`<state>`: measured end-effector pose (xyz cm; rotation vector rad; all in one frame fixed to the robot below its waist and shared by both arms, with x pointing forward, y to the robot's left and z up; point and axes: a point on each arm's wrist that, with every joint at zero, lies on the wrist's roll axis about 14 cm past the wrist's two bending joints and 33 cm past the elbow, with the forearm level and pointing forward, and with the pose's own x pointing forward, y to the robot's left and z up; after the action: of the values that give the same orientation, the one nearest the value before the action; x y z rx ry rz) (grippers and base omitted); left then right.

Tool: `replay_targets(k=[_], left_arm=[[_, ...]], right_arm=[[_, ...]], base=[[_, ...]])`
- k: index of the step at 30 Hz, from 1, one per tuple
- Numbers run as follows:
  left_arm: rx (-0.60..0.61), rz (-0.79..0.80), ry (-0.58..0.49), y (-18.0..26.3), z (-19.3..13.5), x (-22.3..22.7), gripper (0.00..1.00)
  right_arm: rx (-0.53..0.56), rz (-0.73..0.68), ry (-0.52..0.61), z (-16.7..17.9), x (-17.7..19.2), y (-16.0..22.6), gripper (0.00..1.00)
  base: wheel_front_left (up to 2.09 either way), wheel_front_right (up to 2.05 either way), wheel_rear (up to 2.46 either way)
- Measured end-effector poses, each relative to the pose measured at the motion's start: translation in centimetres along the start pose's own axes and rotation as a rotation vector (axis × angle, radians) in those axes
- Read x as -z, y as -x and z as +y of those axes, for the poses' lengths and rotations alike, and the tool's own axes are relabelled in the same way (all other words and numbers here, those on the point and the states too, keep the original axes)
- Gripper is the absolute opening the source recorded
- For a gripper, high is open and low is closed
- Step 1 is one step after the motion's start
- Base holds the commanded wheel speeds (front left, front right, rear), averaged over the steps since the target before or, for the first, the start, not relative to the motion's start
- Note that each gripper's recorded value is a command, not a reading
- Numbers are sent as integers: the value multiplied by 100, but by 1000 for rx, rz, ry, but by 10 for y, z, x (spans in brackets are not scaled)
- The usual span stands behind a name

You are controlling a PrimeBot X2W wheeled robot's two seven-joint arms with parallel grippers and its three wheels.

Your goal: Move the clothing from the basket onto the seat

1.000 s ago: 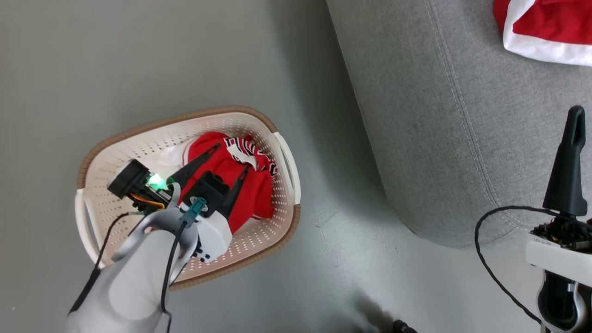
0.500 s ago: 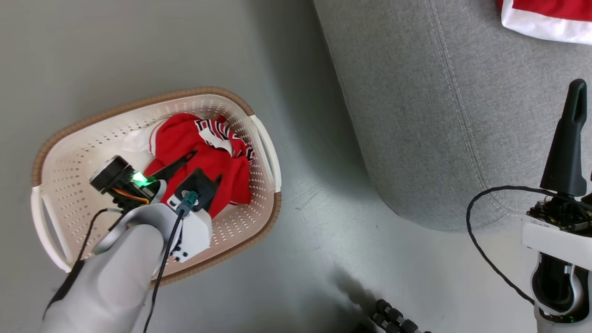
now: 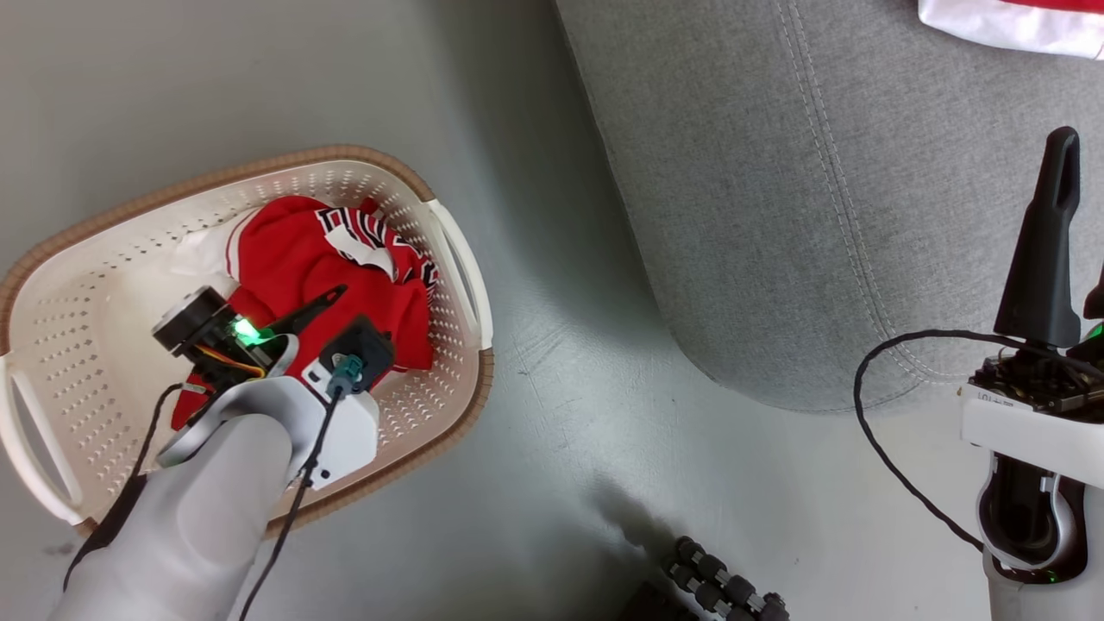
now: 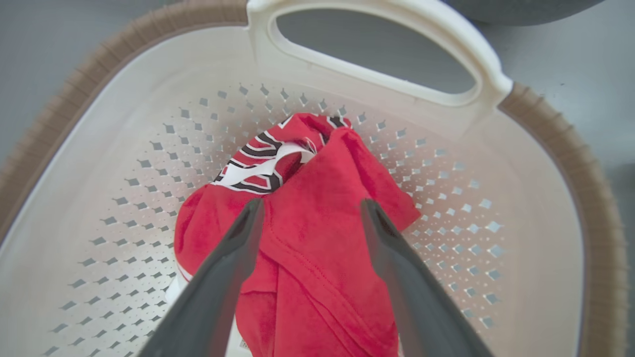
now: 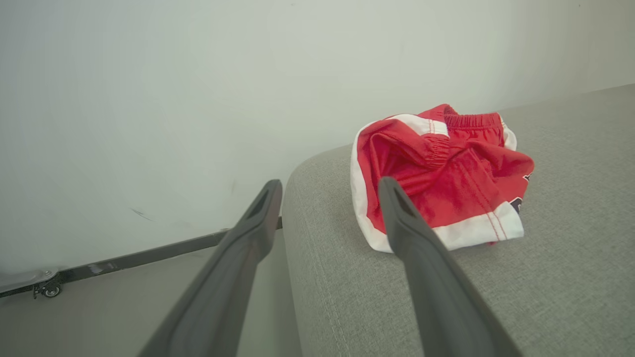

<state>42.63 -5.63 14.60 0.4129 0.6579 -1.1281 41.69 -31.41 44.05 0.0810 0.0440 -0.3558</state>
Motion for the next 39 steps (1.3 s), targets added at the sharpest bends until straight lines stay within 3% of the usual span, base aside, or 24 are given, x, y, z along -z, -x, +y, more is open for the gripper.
replay_targets(k=[18, 39], left_arm=[[93, -13, -72, -21, -24, -9, 100], [100, 4, -126, -35, -23, -7, 100]], right_arm=[[37, 15, 0, -12, 1, 4, 100], [68, 25, 17, -22, 0, 9, 100]], base=[[0, 0, 0], [0, 0, 0]])
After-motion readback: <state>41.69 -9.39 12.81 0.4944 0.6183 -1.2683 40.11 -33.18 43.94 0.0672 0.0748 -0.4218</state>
